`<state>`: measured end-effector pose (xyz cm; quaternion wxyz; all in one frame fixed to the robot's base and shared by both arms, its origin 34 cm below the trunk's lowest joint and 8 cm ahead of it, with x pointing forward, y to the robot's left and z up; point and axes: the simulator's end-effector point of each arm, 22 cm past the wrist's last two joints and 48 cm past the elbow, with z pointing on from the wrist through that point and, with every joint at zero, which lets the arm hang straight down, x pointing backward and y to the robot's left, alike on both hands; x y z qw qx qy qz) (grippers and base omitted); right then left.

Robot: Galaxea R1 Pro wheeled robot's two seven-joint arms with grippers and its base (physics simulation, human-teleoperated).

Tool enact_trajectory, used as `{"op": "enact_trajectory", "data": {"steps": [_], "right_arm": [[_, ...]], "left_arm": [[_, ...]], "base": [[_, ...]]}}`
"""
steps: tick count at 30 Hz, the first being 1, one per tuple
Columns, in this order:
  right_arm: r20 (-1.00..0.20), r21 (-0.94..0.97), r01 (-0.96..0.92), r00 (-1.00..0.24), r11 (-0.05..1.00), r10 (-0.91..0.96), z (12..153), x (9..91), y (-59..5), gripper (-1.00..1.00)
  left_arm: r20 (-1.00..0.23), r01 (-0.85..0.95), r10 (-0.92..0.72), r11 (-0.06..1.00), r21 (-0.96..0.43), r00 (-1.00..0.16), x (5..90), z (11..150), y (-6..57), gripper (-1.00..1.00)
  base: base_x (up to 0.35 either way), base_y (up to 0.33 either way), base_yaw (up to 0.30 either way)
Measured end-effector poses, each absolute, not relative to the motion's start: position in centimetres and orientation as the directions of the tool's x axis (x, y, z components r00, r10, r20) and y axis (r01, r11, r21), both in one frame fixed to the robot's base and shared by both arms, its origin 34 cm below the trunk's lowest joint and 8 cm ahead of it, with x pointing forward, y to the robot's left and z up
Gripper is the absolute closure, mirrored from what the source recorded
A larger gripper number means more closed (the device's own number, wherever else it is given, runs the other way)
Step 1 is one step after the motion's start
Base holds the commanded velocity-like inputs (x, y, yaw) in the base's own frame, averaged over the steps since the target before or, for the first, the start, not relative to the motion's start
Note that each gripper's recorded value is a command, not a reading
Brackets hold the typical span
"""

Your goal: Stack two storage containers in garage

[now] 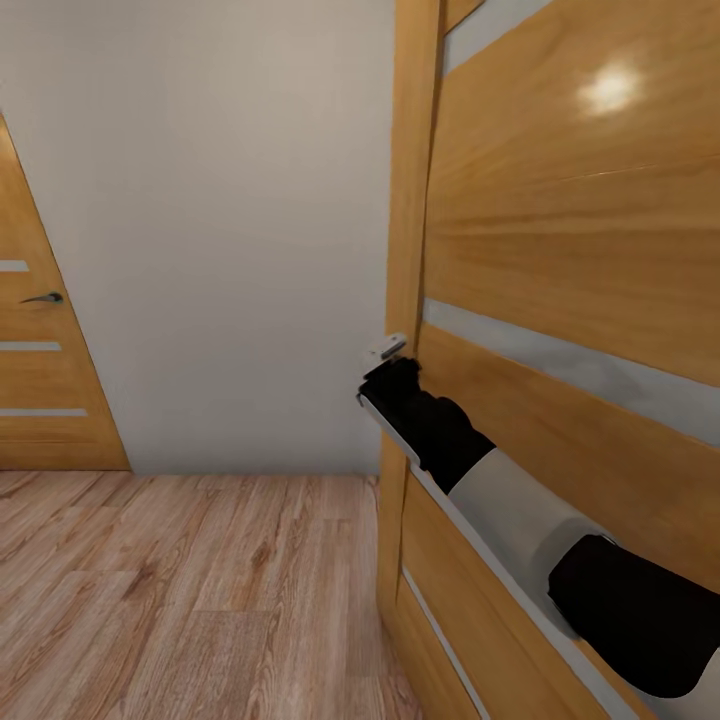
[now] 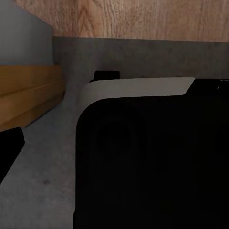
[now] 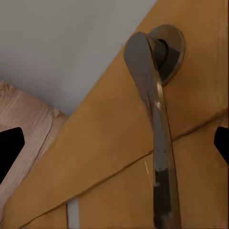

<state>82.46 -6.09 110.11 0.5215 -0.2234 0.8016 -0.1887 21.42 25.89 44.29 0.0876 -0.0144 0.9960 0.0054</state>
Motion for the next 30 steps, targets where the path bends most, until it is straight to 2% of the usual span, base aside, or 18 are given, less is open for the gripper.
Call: {"op": "enact_trajectory", "data": {"steps": [8, 30], "right_arm": [[-0.725, -0.595, -0.027, -0.414, 0.803, -0.551, 110.0, 83.6, -10.2, -1.00], [-0.752, -0.577, 0.073, -0.437, 0.814, -0.494, 112.0, 87.2, -14.9, -1.00]], "left_arm": [[-0.175, -0.030, -0.028, 1.000, 0.008, -0.984, 21.4, 44.3, 25.9, -1.00], [-0.175, -0.031, -0.029, 0.999, 0.009, -0.984, 21.4, 44.3, 25.9, -1.00]], "base": [[0.000, 0.000, 0.000], [0.000, 0.000, 0.000]]}}
